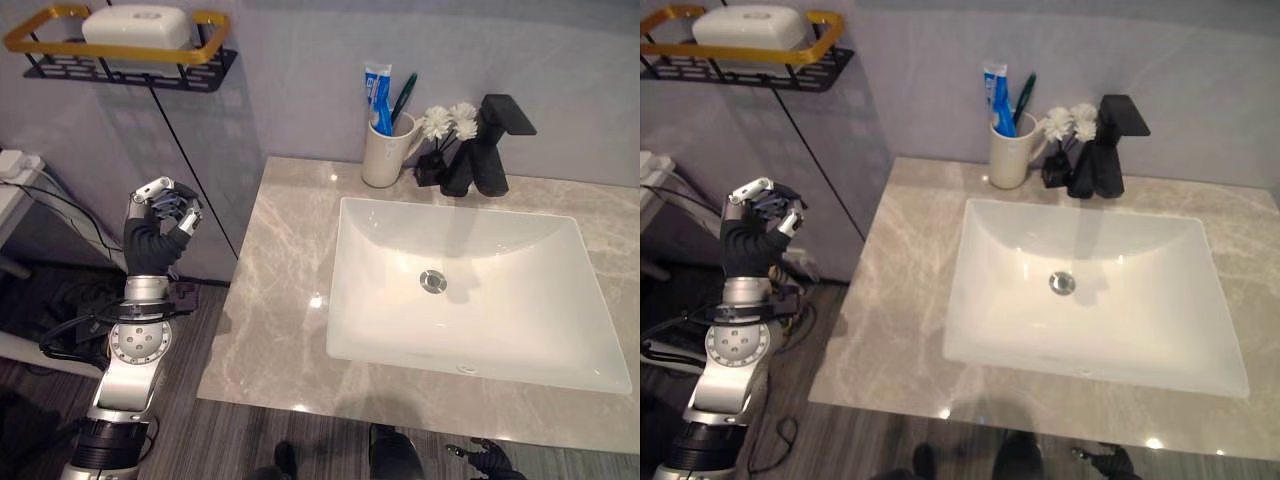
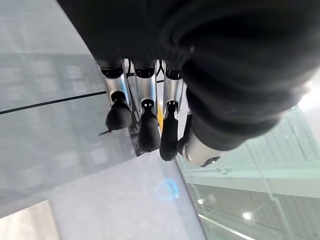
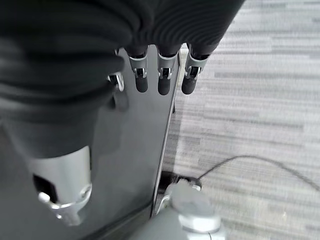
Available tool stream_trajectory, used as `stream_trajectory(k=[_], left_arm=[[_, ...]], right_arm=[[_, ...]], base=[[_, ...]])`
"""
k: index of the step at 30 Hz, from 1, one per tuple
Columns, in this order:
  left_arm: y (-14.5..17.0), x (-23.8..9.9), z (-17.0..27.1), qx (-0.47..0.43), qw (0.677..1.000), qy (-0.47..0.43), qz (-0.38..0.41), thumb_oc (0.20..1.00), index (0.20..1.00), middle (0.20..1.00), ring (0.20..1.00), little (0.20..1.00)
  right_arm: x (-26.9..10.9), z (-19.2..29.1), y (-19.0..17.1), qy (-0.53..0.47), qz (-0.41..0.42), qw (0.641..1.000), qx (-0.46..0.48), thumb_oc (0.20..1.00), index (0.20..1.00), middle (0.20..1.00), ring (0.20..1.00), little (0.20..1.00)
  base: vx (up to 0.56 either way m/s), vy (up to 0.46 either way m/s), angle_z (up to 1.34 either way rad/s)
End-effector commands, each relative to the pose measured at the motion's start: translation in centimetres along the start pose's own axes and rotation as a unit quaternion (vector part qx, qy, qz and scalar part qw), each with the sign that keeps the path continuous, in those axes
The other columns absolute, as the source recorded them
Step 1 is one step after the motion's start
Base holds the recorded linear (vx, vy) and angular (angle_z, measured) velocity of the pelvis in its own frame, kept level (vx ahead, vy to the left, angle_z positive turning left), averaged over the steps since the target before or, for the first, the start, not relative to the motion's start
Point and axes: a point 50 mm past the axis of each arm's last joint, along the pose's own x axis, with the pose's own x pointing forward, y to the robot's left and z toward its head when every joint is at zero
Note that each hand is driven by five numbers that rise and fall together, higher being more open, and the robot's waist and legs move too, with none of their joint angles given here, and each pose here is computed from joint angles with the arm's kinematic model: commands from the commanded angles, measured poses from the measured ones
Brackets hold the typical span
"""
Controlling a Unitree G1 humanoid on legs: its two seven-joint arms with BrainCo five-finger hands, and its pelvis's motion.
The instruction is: Put brush and paste in cup on sink, flatten towel.
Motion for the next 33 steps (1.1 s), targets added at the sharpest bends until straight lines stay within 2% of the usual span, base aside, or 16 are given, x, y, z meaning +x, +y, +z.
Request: stream_trajectory(k=[1, 8, 13, 18, 21, 26, 29, 33], left_arm=[[0.9, 0.6, 3.0, -0.017, 0.996, -0.086, 0.021, 0.200, 0.200, 0.200, 0.200, 0.200], [-0.3, 1.1, 3.9, -0.044, 0.994, -0.102, -0.022, 0.200, 0.200, 0.200, 0.200, 0.200], [-0.5, 0.9, 2.4, -0.035, 0.997, -0.063, -0.021, 0.200, 0.200, 0.200, 0.200, 0.200], [1.5, -1.5, -1.4, -0.023, 0.999, 0.042, 0.020, 0.200, 0.200, 0.200, 0.200, 0.200], [0.5, -1.8, -2.3, -0.025, 0.998, 0.061, 0.007, 0.200, 0.200, 0.200, 0.200, 0.200], [-0.4, -1.7, -3.4, -0.048, 0.996, 0.077, 0.016, 0.200, 0.200, 0.200, 0.200, 0.200], [-0.7, -2.6, -4.6, -0.060, 0.992, 0.107, 0.039, 0.200, 0.200, 0.200, 0.200, 0.200], [-0.7, -2.8, -4.9, -0.058, 0.991, 0.114, 0.045, 0.200, 0.200, 0.200, 0.200, 0.200]], right_arm=[[0.1, 0.6, -0.7, -0.022, -0.017, 1.000, -0.008, 1.000, 1.000, 1.000, 1.000, 1.000], [-0.2, -0.2, -1.8, -0.019, -0.044, 0.998, 0.038, 1.000, 1.000, 1.000, 1.000, 1.000], [-0.2, 0.4, -2.6, -0.031, -0.067, 0.996, 0.051, 1.000, 1.000, 1.000, 1.000, 1.000], [0.1, 4.2, -1.5, -0.105, -0.047, 0.993, 0.010, 1.000, 1.000, 1.000, 1.000, 1.000], [-0.2, 5.3, -1.8, -0.137, -0.049, 0.989, 0.000, 1.000, 1.000, 1.000, 1.000, 1.000], [-0.4, 6.5, -2.5, -0.169, -0.057, 0.984, -0.010, 1.000, 1.000, 1.000, 1.000, 1.000], [-0.7, 11.6, -2.6, -0.254, -0.051, 0.963, -0.073, 1.000, 1.000, 1.000, 1.000, 1.000], [-1.2, 13.4, -2.2, -0.293, -0.045, 0.950, -0.098, 1.000, 1.000, 1.000, 1.000, 1.000]], base=[[-0.34, 0.090, -0.68], [-0.36, 0.039, -0.88], [-0.19, -0.049, -1.17], [-0.24, -0.287, -2.20], [-0.10, -0.362, -2.26], [0.00, -0.211, -1.15], [-0.01, -0.225, -1.90], [0.07, -0.057, -1.99]])
